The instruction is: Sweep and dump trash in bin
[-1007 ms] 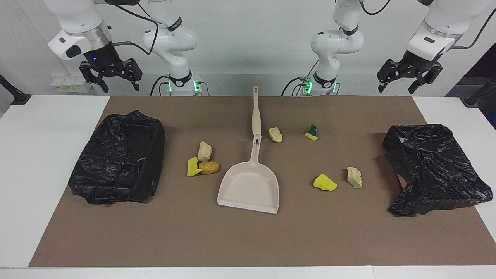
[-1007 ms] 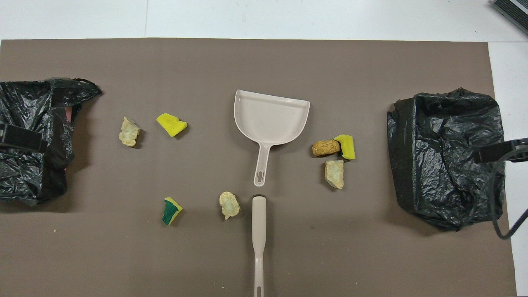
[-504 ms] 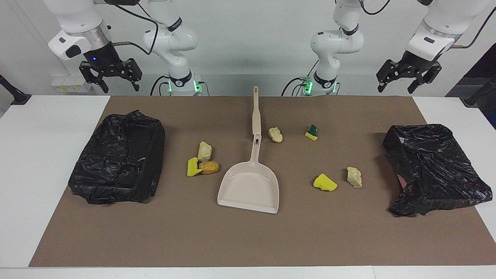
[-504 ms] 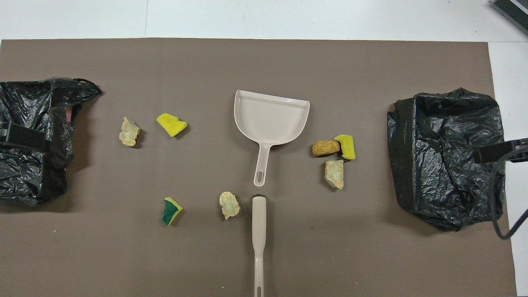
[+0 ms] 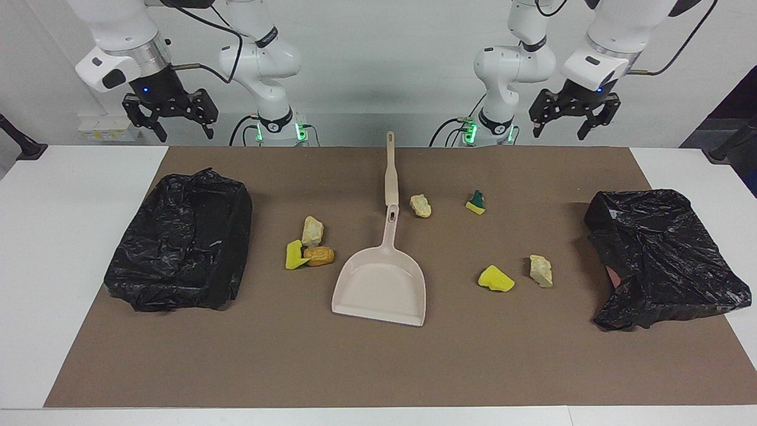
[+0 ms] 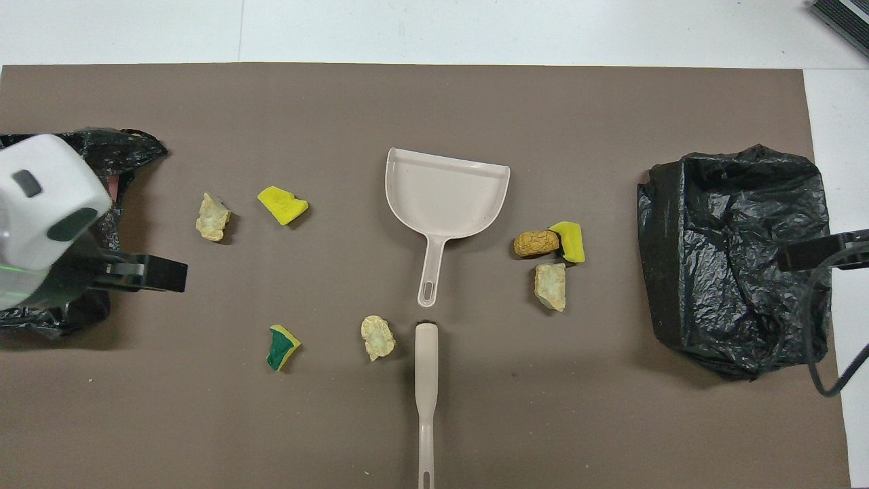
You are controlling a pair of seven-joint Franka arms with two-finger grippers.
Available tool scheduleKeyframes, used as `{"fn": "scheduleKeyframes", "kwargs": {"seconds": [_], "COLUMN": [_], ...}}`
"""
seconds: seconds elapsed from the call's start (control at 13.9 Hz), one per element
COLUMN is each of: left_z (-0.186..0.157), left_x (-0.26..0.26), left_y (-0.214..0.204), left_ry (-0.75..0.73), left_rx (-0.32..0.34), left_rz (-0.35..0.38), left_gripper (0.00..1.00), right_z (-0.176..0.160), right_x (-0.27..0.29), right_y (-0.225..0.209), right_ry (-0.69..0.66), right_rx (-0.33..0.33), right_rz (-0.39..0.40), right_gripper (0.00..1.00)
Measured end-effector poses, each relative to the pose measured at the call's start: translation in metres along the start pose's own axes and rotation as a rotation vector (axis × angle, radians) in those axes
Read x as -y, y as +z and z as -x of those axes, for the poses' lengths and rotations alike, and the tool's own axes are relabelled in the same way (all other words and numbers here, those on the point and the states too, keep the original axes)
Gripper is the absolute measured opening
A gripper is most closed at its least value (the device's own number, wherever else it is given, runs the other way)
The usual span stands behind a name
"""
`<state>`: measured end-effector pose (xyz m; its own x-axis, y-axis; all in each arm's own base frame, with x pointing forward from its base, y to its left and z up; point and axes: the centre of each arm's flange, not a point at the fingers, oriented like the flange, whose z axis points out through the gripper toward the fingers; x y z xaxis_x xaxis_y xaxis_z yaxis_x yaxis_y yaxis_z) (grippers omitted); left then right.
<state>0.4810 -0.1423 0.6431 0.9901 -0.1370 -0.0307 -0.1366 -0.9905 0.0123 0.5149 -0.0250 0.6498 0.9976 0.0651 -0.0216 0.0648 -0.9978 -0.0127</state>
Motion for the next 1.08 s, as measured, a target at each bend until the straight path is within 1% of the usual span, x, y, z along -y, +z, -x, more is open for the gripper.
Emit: {"fn": "scheduleKeyframes", "kwargs": {"seconds": [0.22, 0.36, 0.5, 0.65, 0.79, 0.94, 1.08], "left_z": [0.018, 0.032, 0.047, 0.066, 0.086, 0.106, 0.132], "left_x": [-0.055, -0.092, -0.133, -0.172, -0.204, -0.229, -0.255], "left_y": [0.036, 0.066, 0.099, 0.131, 0.162, 0.190, 0.226], "left_ry": [0.005, -0.004, -0.015, -0.027, -0.033, -0.034, -0.032], "left_rx": [0.001, 0.003, 0.001, -0.011, -0.023, -0.026, -0.042], "left_rz": [0.007, -0.006, -0.010, -0.021, -0.035, -0.047, -0.054], "left_gripper": [1.00, 1.00, 1.00, 1.00, 1.00, 1.00, 1.00], "right_z": [0.001, 0.000, -0.006, -0.021, -0.040, -0.062, -0.080], "right_x": [0.003, 0.009, 0.030, 0.067, 0.105, 0.146, 0.191], "right_y": [0.004, 0.011, 0.023, 0.037, 0.062, 0.099, 0.139], "right_ry": [-0.006, -0.015, -0.003, 0.016, 0.039, 0.092, 0.150], "right_rx": [0.010, 0.026, 0.036, 0.021, 0.010, 0.008, 0.010], "right_rz": [-0.001, -0.001, 0.005, 0.013, 0.016, 0.009, -0.007], "right_gripper": [1.00, 1.00, 1.00, 1.00, 1.00, 1.00, 1.00]}}
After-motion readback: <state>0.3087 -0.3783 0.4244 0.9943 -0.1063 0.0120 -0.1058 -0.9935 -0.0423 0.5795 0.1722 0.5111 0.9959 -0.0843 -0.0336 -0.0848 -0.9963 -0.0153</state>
